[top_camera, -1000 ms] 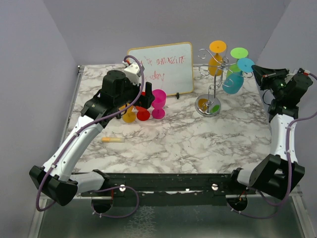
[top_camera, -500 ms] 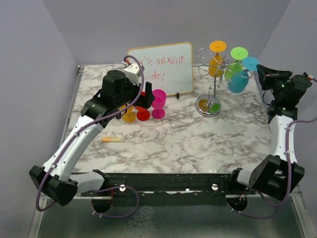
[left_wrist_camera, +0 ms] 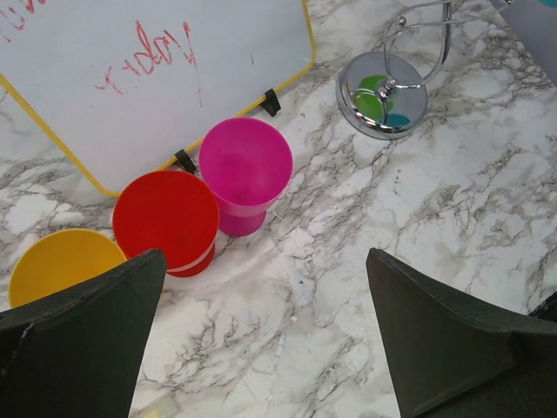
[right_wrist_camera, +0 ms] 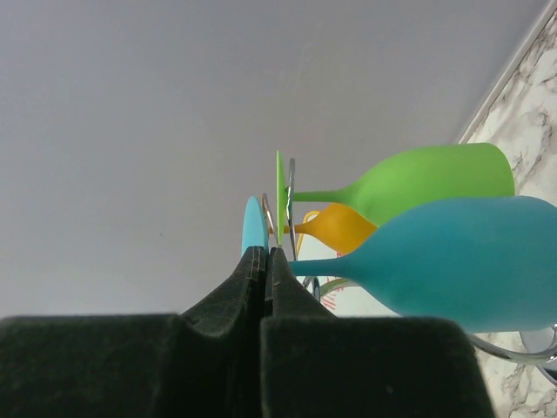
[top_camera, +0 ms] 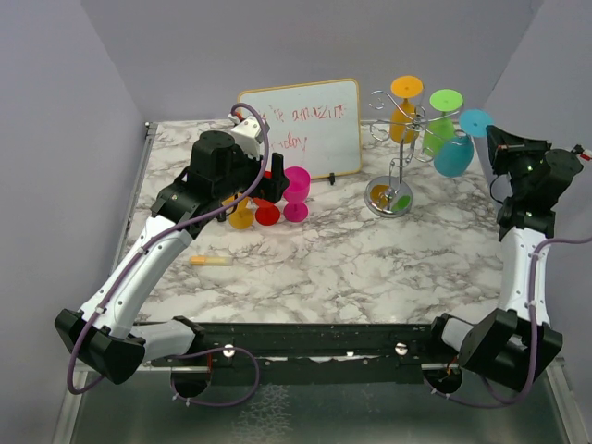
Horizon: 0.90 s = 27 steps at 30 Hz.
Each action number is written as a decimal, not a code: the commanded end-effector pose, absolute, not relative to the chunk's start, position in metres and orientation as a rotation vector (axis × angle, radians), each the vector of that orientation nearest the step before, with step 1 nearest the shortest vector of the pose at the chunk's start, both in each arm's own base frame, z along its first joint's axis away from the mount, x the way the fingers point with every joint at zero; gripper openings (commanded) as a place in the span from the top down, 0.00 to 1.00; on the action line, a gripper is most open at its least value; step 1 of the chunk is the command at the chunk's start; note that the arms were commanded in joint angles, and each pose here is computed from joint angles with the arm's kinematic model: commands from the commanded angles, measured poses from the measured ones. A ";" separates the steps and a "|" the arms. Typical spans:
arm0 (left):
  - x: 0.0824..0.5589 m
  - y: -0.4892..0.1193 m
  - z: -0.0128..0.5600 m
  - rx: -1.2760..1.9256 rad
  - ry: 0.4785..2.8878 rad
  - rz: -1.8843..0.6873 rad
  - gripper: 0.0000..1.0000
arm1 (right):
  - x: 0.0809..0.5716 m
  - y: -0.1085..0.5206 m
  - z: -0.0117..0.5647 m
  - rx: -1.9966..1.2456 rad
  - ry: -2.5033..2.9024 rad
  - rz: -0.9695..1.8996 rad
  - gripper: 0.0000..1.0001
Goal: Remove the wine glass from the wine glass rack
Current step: Pick up the wine glass from the wine rack, then place the wine glass at the center of the board.
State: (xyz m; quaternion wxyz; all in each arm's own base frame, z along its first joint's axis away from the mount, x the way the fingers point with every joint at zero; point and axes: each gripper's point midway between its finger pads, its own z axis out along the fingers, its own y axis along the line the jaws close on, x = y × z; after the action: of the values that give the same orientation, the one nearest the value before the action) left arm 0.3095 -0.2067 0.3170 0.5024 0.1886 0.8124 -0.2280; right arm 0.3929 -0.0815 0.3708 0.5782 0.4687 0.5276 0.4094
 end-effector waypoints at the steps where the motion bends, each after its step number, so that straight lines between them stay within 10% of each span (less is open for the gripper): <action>1: 0.306 -0.205 0.324 0.459 1.946 -0.561 0.01 | 0.381 -0.087 0.373 1.107 1.210 0.891 1.00; 27: 0.302 -0.212 0.322 0.514 1.944 -0.601 0.01 | 0.309 -0.053 0.393 0.896 1.408 0.625 0.99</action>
State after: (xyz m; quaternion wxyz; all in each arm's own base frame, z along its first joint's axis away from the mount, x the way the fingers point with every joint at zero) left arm 0.3055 -0.2109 0.3168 0.4973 0.2026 0.8092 -0.2385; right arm 0.3156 -0.0800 0.3902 0.6318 0.4548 0.5752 0.2514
